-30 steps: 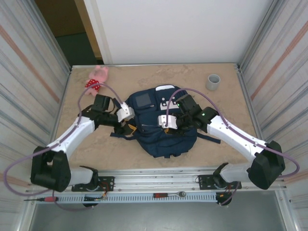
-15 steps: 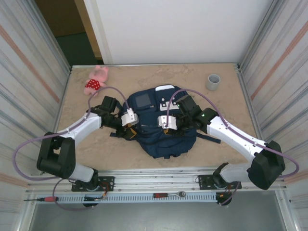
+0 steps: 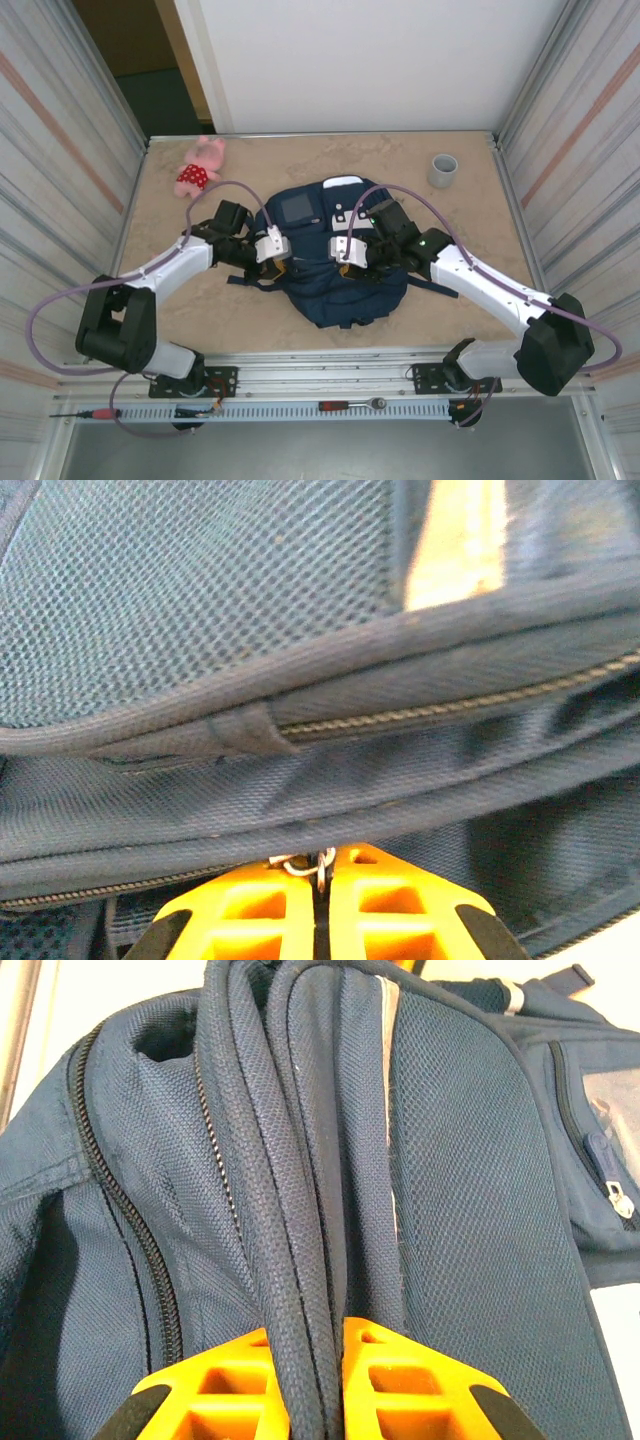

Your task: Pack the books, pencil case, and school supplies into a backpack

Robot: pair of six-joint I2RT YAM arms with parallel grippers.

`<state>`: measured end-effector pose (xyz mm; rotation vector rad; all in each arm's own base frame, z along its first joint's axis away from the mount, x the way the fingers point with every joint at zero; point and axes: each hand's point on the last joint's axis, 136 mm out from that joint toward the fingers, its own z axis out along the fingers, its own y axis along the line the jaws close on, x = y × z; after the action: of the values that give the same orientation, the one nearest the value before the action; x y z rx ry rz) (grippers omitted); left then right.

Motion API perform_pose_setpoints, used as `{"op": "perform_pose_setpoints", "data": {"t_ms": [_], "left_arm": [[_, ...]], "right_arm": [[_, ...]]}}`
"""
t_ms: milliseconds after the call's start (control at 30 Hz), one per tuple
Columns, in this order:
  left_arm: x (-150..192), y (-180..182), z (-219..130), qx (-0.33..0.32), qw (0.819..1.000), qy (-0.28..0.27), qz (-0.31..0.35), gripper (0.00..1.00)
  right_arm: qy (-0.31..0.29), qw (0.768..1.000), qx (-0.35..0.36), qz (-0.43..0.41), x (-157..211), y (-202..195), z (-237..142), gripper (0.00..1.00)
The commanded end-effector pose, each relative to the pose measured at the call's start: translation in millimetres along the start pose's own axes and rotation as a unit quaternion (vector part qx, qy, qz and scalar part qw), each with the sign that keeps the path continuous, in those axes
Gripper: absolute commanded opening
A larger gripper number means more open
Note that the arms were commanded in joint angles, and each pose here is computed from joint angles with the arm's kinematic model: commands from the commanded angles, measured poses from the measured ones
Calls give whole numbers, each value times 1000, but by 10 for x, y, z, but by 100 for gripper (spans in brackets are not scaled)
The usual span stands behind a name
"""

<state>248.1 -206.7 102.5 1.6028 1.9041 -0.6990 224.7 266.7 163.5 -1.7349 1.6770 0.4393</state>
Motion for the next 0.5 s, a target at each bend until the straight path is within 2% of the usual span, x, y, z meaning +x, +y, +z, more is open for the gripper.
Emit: {"op": "perform_pose_setpoints", "data": {"t_ms": [0, 133, 167, 200, 267, 333, 400, 467], "left_arm": [[-134, -169, -101, 17, 1000, -23, -12, 0], [-286, -293, -223, 34, 998, -50, -31, 0], [-329, -331, -251, 40, 997, -60, -36, 0], [-351, -353, -266, 44, 996, -65, -42, 0], [-342, -339, -267, 38, 996, -64, -59, 0], [-279, -261, -241, 19, 996, -48, -79, 0], [-221, -180, -215, 2, 995, -32, -94, 0], [-182, -132, -187, -6, 994, -23, -106, 0]], "right_arm": [[-25, 994, 99, 33, -138, -464, -60, 0], [-6, 988, 133, 79, -19, -629, 44, 0], [-8, 986, 138, 91, -14, -659, 66, 3], [-10, 985, 139, 102, -11, -664, 82, 8], [-25, 983, 127, 129, -83, -643, 56, 32], [-43, 979, 109, 169, -187, -570, -34, 48], [-58, 965, 107, 234, -262, -531, -167, 57], [-70, 932, 112, 337, -276, -505, -320, 63]]}}
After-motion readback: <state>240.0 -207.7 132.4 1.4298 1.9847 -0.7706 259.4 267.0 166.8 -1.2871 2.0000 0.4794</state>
